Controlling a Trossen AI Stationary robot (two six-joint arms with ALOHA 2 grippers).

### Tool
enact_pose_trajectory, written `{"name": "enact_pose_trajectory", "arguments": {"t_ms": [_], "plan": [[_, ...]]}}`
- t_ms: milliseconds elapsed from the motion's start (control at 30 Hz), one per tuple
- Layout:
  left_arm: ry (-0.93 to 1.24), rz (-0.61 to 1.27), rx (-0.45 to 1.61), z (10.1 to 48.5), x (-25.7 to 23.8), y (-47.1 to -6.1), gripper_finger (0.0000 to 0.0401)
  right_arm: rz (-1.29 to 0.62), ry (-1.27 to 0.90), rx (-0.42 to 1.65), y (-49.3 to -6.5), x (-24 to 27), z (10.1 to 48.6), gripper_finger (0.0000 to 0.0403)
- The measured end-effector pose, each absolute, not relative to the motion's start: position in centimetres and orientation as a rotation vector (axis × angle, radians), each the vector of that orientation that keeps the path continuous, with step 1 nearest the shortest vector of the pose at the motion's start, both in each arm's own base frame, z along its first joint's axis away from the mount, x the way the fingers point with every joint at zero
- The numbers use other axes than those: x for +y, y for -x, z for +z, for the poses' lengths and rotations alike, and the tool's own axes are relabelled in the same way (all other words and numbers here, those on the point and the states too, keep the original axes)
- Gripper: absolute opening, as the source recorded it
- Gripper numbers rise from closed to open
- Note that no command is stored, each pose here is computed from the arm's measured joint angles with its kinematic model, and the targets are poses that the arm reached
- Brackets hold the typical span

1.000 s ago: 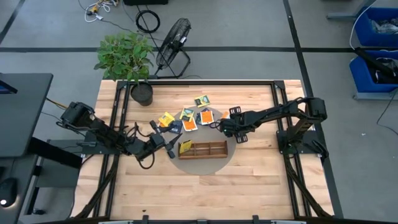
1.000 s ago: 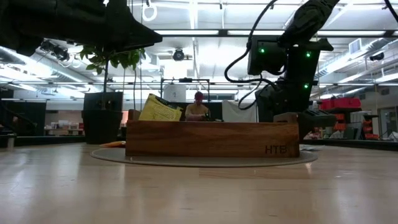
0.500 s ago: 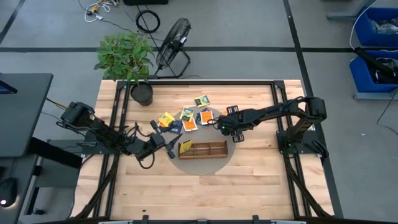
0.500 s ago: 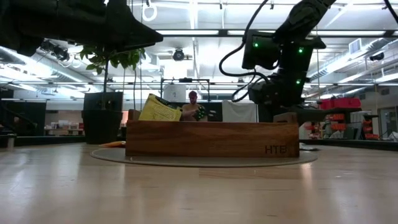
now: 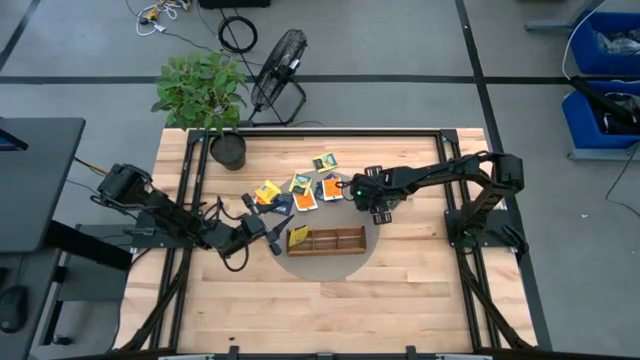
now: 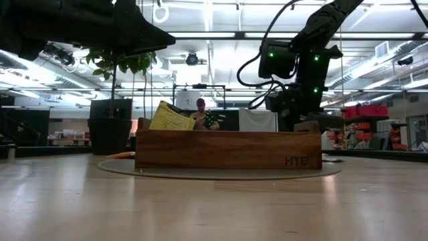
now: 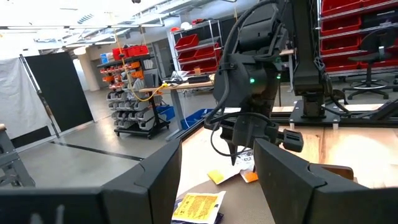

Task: Pick & Place Tea
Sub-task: Put the orange tea bag into the middle section of the wooden organizer

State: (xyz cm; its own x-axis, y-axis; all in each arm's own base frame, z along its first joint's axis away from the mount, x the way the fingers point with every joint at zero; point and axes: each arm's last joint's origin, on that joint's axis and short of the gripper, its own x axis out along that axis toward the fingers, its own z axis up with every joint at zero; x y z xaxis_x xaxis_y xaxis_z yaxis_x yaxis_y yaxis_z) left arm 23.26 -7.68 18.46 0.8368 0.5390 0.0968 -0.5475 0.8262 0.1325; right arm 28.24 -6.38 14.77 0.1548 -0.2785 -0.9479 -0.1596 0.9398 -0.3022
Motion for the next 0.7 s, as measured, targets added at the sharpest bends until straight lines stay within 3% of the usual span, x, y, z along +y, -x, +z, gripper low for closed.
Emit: {"name": "enact_pose_trajectory", "arguments": {"t_ms": [700], "plan": [[-0.149, 0.577, -0.059, 18.5, -7.7, -23.3, 0.0206, -0.067, 0.176, 1.394, -27.5, -9.2, 14.7, 0.0207]]}}
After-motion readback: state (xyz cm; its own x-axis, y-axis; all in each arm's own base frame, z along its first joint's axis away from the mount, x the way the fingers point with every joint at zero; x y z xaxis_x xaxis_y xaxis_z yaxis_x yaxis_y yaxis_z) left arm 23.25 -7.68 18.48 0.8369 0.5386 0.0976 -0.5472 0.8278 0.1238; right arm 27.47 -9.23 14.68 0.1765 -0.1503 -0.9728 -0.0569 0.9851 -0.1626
